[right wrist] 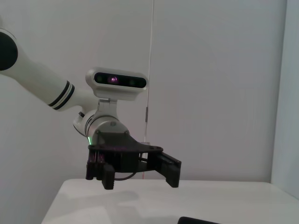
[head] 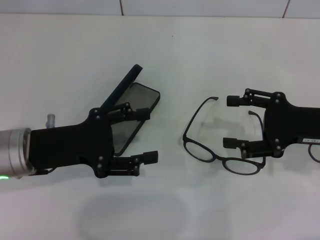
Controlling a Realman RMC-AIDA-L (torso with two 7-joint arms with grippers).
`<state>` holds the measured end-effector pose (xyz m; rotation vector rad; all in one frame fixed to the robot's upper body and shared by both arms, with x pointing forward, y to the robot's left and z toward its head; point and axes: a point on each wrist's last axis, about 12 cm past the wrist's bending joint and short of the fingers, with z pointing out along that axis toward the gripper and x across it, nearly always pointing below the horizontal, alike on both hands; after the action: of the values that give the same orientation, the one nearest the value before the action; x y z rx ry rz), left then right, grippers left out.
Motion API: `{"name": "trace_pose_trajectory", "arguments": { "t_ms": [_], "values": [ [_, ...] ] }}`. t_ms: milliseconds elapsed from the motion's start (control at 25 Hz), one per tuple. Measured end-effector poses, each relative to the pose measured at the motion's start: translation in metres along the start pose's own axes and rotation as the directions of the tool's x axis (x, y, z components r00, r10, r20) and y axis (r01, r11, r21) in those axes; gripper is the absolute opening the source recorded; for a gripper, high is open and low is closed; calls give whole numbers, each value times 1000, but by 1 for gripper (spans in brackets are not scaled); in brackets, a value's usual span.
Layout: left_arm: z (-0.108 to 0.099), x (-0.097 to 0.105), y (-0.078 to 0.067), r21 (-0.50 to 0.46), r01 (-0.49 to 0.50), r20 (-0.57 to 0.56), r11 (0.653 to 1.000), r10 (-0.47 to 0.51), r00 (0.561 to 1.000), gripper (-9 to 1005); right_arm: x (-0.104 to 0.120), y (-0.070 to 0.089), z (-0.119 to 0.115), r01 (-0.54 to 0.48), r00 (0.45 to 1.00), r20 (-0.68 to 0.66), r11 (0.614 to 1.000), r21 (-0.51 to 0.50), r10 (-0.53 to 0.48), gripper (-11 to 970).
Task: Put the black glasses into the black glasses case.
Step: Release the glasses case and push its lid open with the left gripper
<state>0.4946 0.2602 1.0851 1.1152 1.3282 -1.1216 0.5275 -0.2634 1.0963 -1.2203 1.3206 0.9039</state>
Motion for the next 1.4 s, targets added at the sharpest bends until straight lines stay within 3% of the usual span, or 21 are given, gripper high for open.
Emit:
{"name": "trace_pose_trajectory", "arguments": {
  "t_ms": [400, 640, 840, 1040, 1400],
  "values": [
    [2, 2, -2, -5, 5, 4, 1000, -5, 1000, 824, 2, 3, 2, -11, 1000, 6, 1000, -2, 11, 840],
    [-6, -6, 19, -147, 90, 15, 985, -88, 996, 810, 1, 2, 3, -9, 1000, 6, 1000, -4, 9, 840],
    [-11, -15, 52, -322, 198, -120, 926, -247, 961, 799, 1, 2, 3, -8, 1000, 6, 1000, -3, 8, 840],
    [-4, -15, 69, -445, 219, -257, 868, -358, 898, 787, 1, 2, 3, -8, 1000, 6, 1000, -2, 8, 840],
    [14, -12, 71, -427, 157, -401, 890, -342, 850, 766, 3, 5, 4, -12, 1000, -5, 1000, -18, 12, 840]
  ]
}}
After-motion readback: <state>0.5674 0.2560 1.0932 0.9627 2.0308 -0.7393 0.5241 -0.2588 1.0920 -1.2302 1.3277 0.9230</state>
